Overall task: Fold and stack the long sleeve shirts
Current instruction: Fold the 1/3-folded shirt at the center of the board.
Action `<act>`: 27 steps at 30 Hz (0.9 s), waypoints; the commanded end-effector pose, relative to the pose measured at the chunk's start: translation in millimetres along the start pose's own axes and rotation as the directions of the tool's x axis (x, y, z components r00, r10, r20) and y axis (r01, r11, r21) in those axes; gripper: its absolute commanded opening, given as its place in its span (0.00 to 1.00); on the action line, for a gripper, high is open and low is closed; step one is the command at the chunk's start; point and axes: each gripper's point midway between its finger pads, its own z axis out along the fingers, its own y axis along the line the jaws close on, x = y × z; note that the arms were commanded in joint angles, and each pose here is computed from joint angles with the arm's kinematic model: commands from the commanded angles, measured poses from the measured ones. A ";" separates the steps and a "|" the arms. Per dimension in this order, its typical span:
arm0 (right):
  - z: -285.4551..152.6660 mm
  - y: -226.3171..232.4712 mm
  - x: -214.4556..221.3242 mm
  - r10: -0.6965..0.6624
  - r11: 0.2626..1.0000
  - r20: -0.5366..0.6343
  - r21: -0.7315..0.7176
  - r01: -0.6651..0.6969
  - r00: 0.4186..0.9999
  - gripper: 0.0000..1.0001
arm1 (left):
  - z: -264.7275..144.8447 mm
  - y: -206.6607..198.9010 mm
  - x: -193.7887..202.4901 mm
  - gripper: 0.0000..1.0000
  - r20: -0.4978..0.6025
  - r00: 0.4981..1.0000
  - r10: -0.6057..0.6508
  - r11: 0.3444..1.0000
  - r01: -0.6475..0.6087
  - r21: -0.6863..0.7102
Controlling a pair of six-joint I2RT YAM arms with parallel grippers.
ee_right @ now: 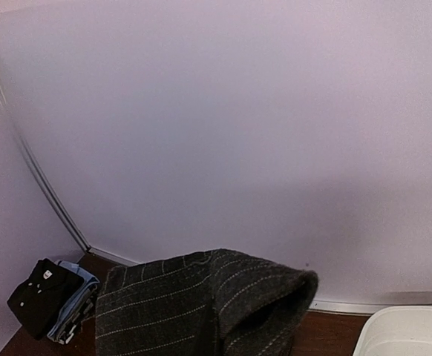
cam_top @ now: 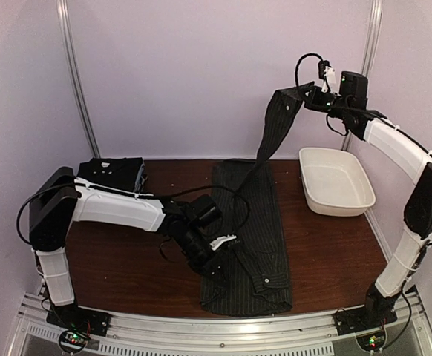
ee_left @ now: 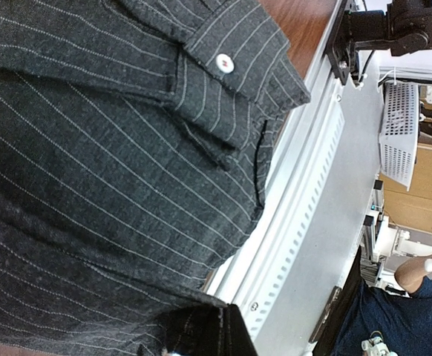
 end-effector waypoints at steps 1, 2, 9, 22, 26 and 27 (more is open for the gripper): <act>-7.6 2.9 -15.0 0.007 1.000 0.046 -0.014 -0.006 0.999 0.00 | 5.3 -9.7 -3.8 0.00 -0.016 0.999 0.040 0.998 -0.039 0.043; -9.0 1.8 -14.5 0.004 1.000 0.046 -0.007 -0.004 0.999 0.00 | 5.8 -9.9 -4.5 0.00 -0.016 0.999 0.041 0.998 -0.040 0.045; -20.9 4.2 -1.7 0.001 1.000 0.012 -0.031 0.000 1.000 0.00 | 7.8 -11.4 -12.4 0.03 -0.008 0.999 0.053 0.998 -0.052 0.046; -43.5 41.1 72.8 -0.007 0.963 -0.219 -0.266 -0.053 0.976 0.00 | 0.2 -23.0 -23.5 0.23 0.030 0.996 0.085 0.993 -0.087 0.076; -50.7 58.2 104.6 -0.047 0.939 -0.309 -0.337 -0.063 0.950 0.00 | -22.4 -19.9 -42.4 0.23 0.111 0.992 0.060 0.997 -0.066 0.047; -52.2 61.9 114.6 -0.056 0.937 -0.334 -0.342 -0.066 0.941 0.00 | -32.0 -17.3 -49.1 0.23 0.144 0.988 0.046 0.998 -0.052 0.038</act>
